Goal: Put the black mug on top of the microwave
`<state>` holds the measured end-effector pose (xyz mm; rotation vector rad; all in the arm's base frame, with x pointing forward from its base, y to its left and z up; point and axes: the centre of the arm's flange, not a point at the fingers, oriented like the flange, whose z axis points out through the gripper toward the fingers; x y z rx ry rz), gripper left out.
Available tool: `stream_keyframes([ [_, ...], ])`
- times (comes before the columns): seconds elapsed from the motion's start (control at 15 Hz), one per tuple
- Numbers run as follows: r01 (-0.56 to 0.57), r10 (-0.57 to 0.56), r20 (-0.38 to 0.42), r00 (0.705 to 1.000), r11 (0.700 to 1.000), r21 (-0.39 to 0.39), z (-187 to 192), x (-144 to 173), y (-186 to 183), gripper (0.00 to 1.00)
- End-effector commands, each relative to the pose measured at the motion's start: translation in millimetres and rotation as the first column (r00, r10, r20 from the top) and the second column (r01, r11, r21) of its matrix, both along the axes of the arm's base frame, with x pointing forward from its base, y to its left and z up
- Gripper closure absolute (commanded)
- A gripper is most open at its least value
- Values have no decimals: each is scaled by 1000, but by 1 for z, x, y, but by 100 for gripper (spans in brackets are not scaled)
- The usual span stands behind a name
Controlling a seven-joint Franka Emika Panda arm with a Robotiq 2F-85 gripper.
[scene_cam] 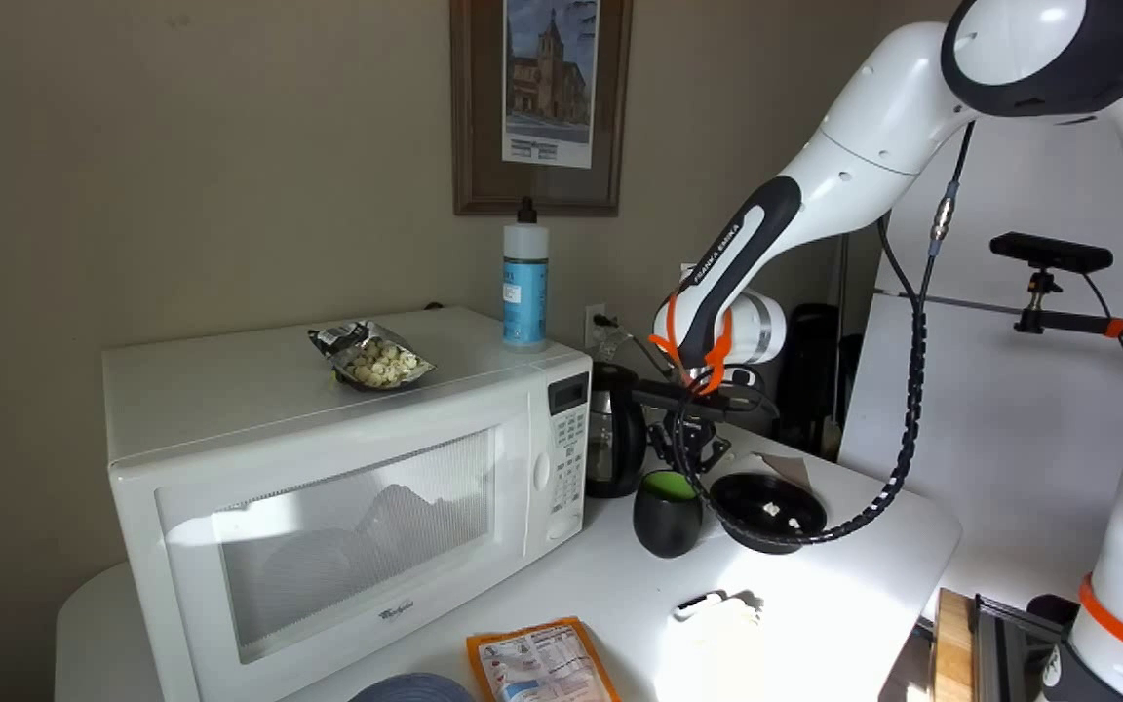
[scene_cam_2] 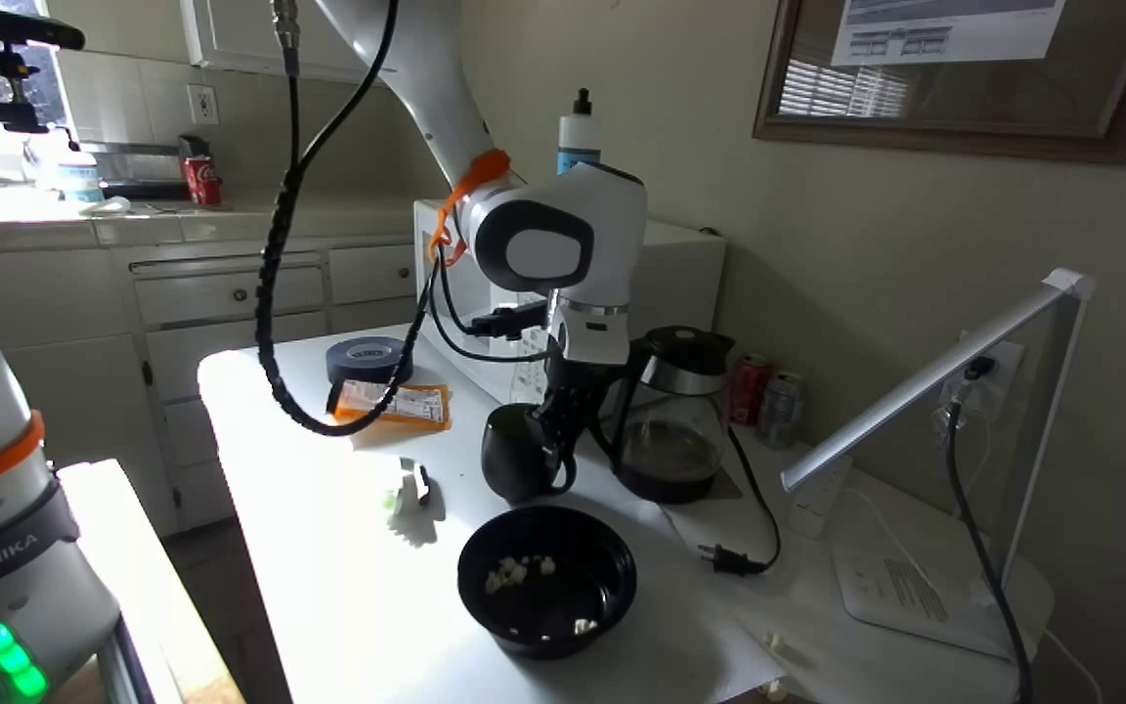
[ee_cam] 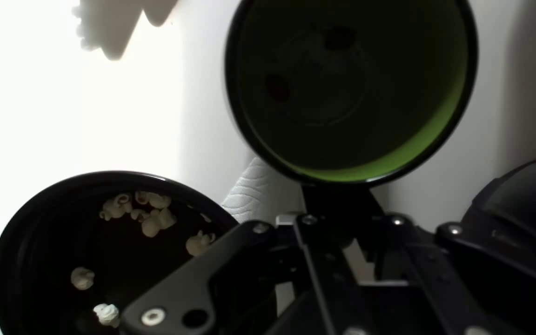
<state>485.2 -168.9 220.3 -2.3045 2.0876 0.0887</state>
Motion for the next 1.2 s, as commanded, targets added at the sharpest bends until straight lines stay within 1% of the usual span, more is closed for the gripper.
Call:
stream_keyframes([
  [0.0,-83,83,16,996,996,-13,49,-19,26,94],
  [0.2,-126,126,4,992,992,9,87,-15,30,94],
  [0.33,-143,144,-23,989,989,38,119,-14,29,94],
  [0.4,-148,151,-38,988,987,63,140,-11,27,94],
  [0.6,-142,149,-65,987,984,105,199,-13,26,94],
  [0.67,-142,150,-66,987,984,107,217,-17,24,94],
  [0.73,-171,178,-66,982,980,99,226,-20,20,94],
  [0.8,-143,150,-63,987,984,102,197,-16,24,94],
  [0.87,-144,149,-52,987,985,100,209,-18,22,78],
  [0.93,-142,148,-50,988,985,99,210,-19,22,78],
  [1.13,-142,150,-74,986,984,104,195,-17,23,78],
])
